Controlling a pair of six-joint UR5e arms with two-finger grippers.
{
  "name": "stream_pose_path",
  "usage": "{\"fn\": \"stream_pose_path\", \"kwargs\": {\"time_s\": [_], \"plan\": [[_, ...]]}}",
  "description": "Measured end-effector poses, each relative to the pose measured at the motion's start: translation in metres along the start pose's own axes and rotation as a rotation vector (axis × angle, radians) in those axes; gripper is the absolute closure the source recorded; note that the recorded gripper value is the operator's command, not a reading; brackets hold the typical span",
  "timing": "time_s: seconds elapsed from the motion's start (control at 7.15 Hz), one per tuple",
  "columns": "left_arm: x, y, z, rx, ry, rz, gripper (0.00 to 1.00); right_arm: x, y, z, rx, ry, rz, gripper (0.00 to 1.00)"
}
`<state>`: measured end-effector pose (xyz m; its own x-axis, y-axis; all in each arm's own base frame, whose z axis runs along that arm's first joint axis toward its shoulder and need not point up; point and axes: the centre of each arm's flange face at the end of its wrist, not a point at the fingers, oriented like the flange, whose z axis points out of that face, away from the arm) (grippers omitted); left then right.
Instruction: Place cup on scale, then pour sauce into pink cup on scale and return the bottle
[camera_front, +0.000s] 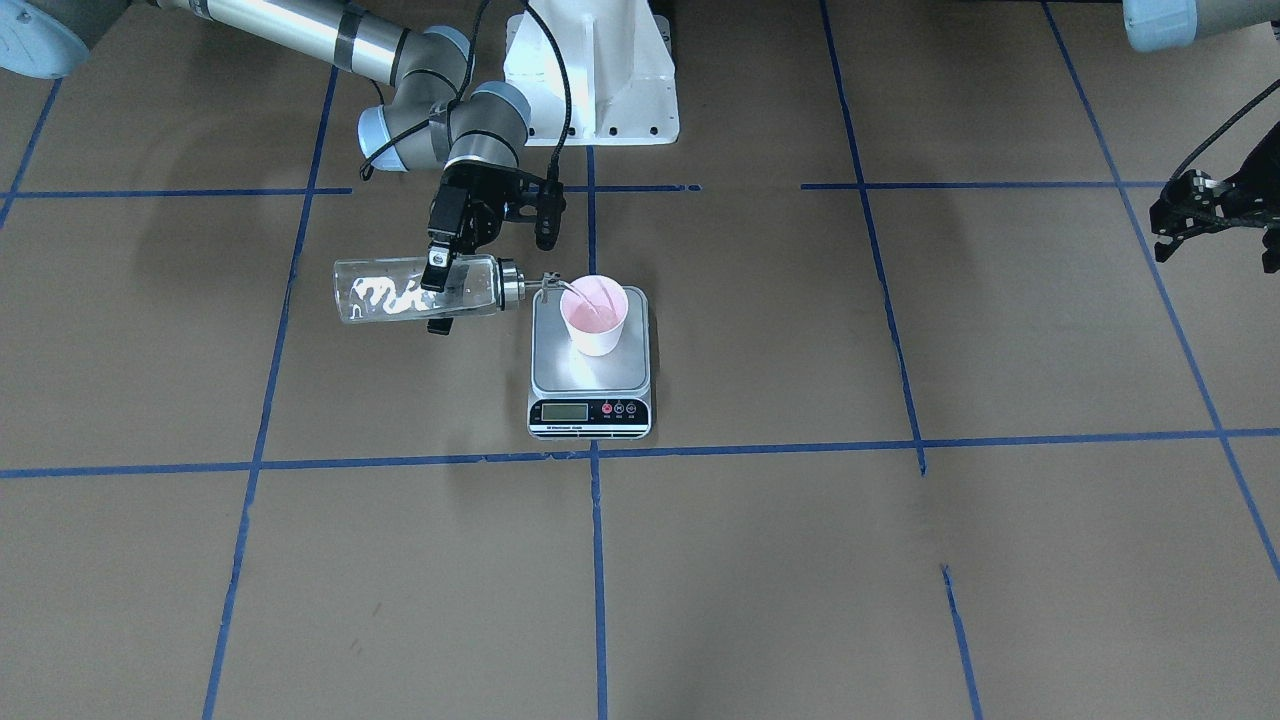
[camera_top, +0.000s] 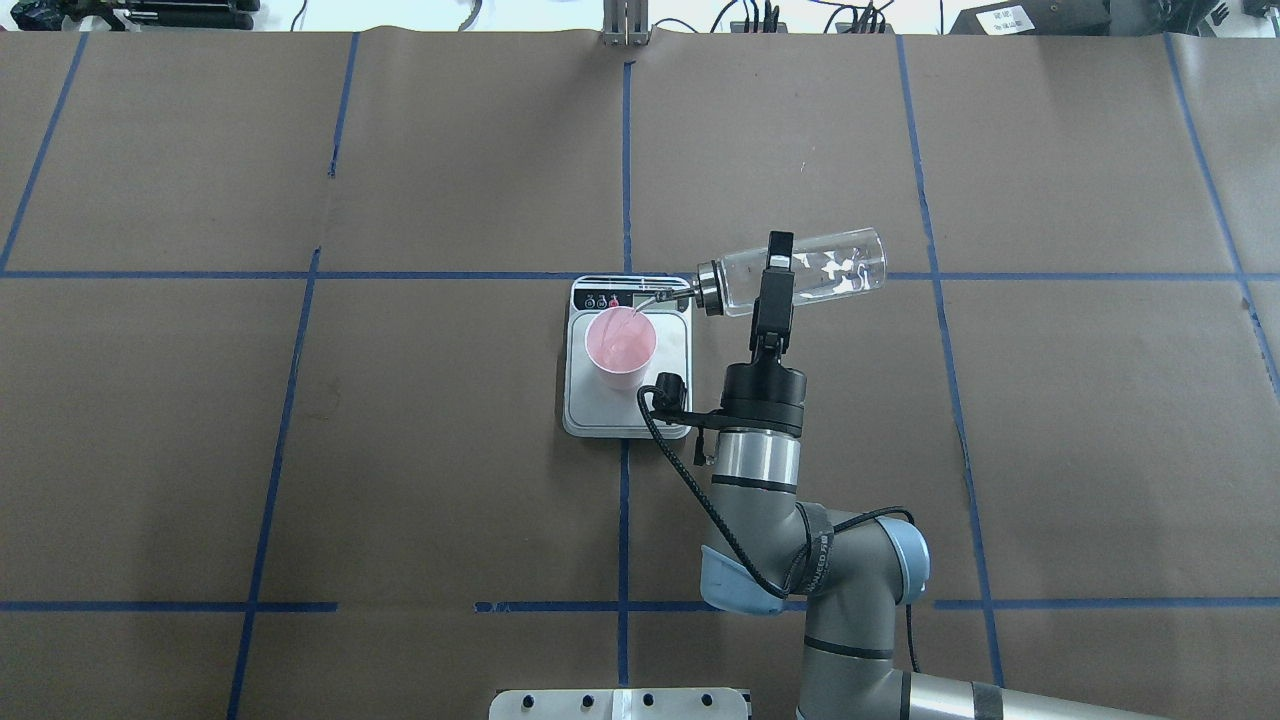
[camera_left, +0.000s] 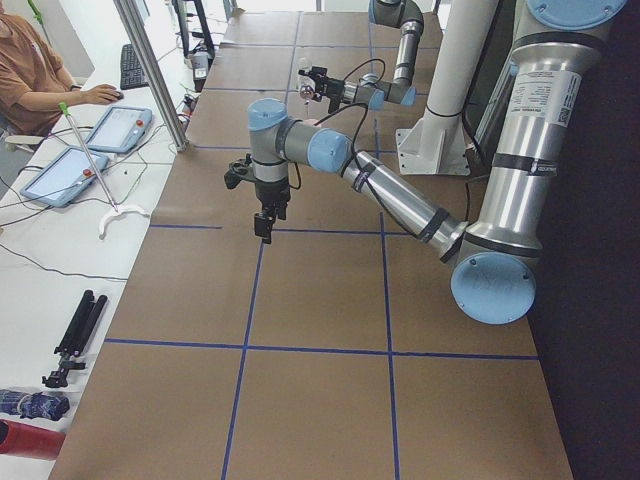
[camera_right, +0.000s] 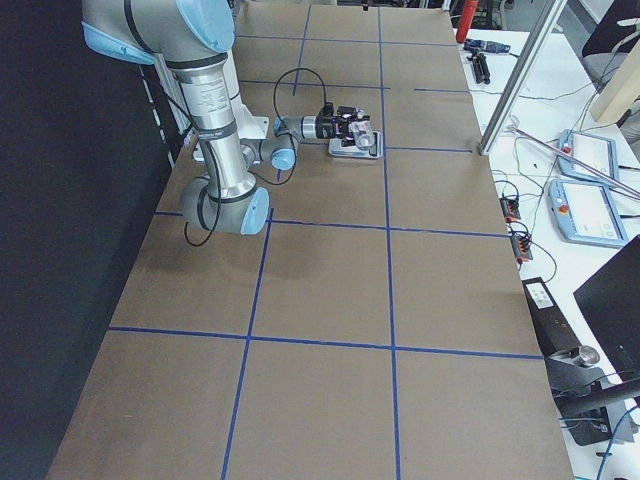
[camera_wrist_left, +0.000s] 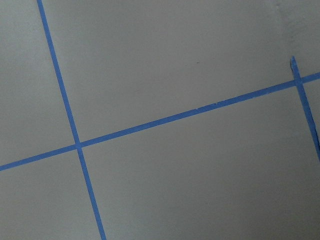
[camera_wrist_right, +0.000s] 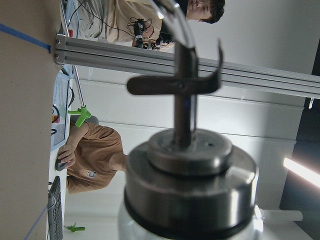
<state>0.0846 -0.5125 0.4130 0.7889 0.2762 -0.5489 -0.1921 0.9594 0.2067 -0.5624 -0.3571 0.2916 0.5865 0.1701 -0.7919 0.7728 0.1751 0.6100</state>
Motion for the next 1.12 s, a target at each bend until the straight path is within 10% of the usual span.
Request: {"fn": "stream_pose_path", "kwargs": {"time_s": [1.12], "plan": [[0.0007,0.0004,-0.0019,0.003,0.000,0.000,0.00,0.0005,0.0001,0.0000,0.001,-0.003,0.026,1.00]]}}
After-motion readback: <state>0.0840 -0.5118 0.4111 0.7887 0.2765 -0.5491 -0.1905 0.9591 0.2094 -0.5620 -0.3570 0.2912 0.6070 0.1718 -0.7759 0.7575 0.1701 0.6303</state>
